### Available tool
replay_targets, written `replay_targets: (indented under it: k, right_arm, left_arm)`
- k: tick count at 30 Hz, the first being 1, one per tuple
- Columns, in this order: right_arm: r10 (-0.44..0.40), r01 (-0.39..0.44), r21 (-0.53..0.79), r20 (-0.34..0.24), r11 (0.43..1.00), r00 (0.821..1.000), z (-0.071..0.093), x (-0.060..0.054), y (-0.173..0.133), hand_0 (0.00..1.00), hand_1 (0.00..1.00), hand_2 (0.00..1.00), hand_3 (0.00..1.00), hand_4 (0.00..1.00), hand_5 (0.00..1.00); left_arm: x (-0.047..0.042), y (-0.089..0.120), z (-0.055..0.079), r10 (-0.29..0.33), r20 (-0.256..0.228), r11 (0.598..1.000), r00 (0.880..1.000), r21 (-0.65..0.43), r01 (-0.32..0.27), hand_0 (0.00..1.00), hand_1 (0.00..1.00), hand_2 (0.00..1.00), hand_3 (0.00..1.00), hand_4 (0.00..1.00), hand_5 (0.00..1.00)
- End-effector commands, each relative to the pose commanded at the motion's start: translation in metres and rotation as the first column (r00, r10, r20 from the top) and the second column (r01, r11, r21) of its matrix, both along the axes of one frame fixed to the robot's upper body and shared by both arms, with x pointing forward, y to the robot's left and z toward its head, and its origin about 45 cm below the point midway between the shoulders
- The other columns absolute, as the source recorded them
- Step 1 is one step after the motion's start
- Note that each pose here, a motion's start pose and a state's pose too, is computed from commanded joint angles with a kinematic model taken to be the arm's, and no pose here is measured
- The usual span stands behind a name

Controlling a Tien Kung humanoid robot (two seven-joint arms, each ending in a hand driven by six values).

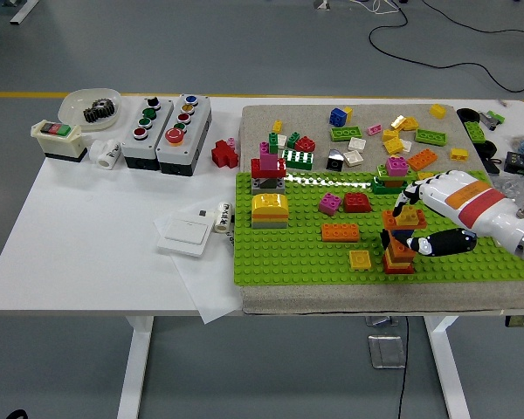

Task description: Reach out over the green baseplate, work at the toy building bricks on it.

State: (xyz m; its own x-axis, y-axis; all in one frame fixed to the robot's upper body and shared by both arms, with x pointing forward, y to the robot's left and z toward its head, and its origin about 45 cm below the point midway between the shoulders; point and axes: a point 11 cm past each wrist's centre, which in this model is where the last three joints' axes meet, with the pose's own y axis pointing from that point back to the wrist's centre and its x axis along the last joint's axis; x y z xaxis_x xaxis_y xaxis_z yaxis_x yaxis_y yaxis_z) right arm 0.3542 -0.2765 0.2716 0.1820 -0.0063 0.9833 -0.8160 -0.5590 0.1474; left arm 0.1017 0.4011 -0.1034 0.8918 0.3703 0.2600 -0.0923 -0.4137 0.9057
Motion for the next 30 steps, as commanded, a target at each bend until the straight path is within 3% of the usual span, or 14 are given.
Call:
replay_targets:
  k: [11, 22, 30]
  right_arm:
    - [0.001, 0.000, -0.042, 0.018, 0.999, 1.000, -0.0080, 0.0013, -0.0014, 0.588, 0.598, 0.657, 0.559, 0.720, 0.456]
    - [0.001, 0.000, -0.016, 0.065, 1.000, 0.998, -0.0007, 0.0015, -0.0021, 0.590, 0.598, 0.660, 0.559, 0.722, 0.455]
    - [-0.017, 0.019, -0.045, 0.052, 0.999, 0.999, -0.0085, 0.0013, -0.0079, 0.597, 0.598, 0.660, 0.561, 0.724, 0.455]
  left_arm:
    - [0.0002, -0.0006, -0.0002, 0.002, -0.002, 1.000, 1.000, -0.006, -0.002, 0.551, 0.630, 0.686, 0.613, 0.653, 0.730]
    - [0.0004, -0.0009, -0.0002, 0.000, -0.005, 1.000, 1.000, -0.007, 0.000, 0.552, 0.629, 0.688, 0.614, 0.654, 0.731]
    - [-0.0005, -0.0011, -0.0005, -0.003, -0.007, 1.000, 1.000, -0.007, 0.003, 0.552, 0.627, 0.688, 0.614, 0.655, 0.732]
